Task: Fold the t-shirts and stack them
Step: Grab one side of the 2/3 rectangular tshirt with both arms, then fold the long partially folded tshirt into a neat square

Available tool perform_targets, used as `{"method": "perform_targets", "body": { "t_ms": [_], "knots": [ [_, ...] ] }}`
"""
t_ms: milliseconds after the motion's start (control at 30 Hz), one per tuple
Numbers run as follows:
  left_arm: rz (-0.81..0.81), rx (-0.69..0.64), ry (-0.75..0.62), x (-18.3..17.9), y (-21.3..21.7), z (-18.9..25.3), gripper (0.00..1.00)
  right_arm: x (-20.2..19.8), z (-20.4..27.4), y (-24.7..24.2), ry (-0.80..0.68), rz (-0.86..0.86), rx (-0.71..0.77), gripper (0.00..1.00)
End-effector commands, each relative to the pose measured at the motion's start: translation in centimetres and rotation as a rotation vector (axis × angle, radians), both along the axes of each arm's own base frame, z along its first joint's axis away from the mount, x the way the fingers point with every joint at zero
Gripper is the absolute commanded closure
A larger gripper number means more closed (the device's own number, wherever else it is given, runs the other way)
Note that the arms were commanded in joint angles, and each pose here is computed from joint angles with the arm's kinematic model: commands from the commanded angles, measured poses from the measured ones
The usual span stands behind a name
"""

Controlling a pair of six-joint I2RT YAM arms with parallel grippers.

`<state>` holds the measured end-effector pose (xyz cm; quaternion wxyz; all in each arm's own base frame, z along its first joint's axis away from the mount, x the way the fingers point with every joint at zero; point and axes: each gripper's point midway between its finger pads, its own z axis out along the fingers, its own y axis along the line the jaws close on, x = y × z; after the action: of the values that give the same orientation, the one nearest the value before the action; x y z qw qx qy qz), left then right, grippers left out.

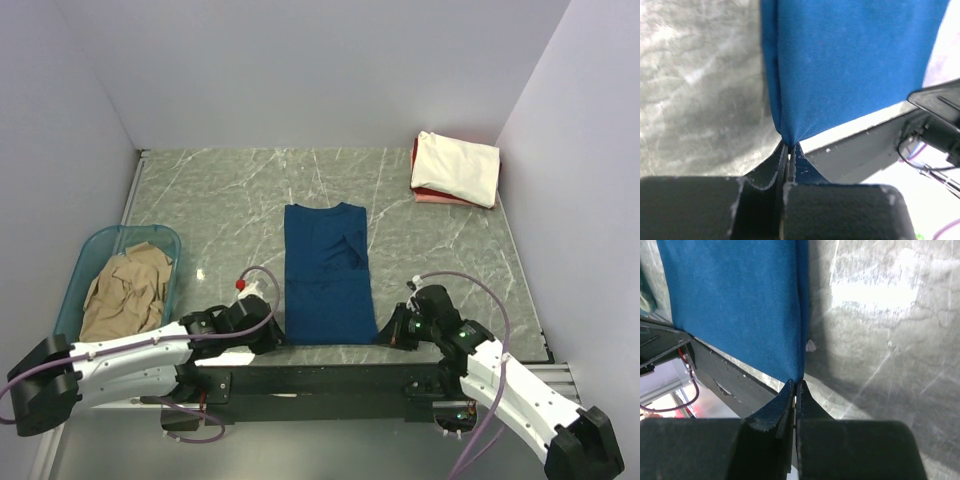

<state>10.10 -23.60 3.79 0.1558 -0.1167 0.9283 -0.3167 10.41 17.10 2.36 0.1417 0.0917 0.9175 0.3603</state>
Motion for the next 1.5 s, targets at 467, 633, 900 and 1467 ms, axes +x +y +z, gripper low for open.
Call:
{"method": "perform_targets", "body": {
  "t_ms": [467,633,900,1467],
  "knots": [
    [-0.026,-0.046,-0.174,-0.8,-0.4,6.9,0.99,0.1,7.0,-1.1,-0.192,0.022,-0.004,1.00],
    [0.019,-0.010,-0.266,1.7,-0.7,9.5,1.00,2.9,10.6,-0.6,-0.274,-0.019,-0.012,1.00],
    [0.033,0.000,-0.331,6.9,-0.9,12.2,1.00,7.4,14.7,0.2,-0.362,-0.081,-0.044,1.00],
    [0.102,0.071,-0.341,19.3,1.0,14.6,1.00,19.5,17.6,0.8,-0.362,-0.129,-0.065,1.00]
  ]
}}
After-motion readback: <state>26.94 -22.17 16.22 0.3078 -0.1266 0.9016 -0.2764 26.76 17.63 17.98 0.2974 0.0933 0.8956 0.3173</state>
